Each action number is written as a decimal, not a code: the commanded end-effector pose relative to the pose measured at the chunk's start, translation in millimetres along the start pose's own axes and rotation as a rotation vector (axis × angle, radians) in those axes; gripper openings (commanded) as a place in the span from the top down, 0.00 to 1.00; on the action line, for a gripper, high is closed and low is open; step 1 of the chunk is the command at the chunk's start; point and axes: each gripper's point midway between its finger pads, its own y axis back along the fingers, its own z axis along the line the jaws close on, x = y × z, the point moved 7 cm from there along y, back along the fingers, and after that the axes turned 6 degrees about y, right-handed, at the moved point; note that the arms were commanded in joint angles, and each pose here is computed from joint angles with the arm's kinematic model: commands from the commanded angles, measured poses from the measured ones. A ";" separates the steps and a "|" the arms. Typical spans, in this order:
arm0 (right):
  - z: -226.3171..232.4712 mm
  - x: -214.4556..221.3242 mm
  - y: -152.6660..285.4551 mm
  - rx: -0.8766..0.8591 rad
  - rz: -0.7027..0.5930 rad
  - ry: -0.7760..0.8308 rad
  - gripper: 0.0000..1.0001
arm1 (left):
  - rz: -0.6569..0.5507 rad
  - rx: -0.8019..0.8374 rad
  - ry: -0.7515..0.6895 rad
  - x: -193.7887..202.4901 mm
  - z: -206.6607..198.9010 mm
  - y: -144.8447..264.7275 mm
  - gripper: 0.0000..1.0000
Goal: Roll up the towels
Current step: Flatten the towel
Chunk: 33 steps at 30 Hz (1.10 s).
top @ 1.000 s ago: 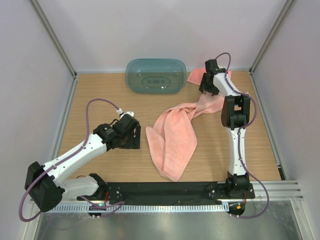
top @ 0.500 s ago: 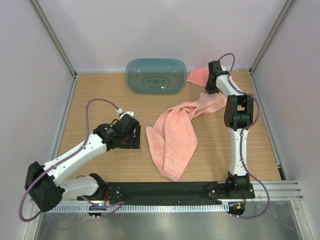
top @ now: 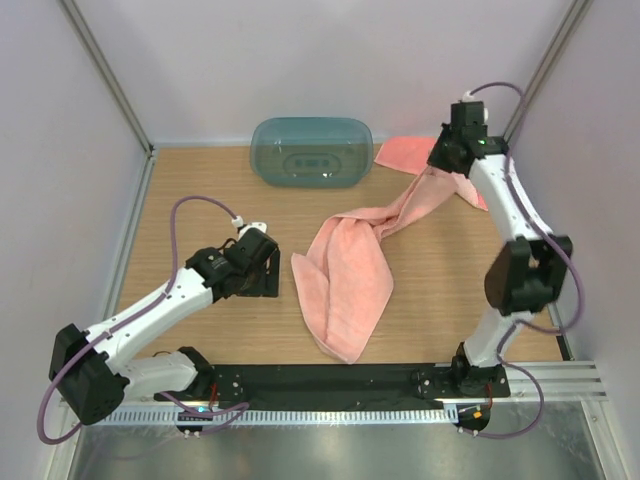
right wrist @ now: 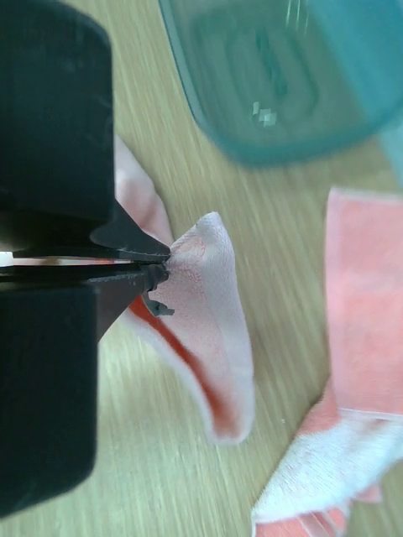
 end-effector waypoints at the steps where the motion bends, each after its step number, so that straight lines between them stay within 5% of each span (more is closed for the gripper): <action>1: 4.9 -19.8 99.6 -0.124 -0.193 -0.032 0.99 | -0.045 0.001 0.011 -5.1 1.4 4.0 0.24; 6: -20.9 21.1 147.5 -0.087 -0.250 -0.057 0.99 | -0.029 -0.009 0.051 -5.7 -6.1 -8.2 0.24; 14: -47.4 95.5 132.2 -0.025 -0.125 -0.066 0.99 | -0.059 0.116 0.138 -17.3 -42.5 -42.1 0.21; 33: -45.8 102.2 131.3 -0.057 -0.074 -0.006 0.99 | -0.064 0.226 0.172 -49.7 -106.4 -124.6 0.26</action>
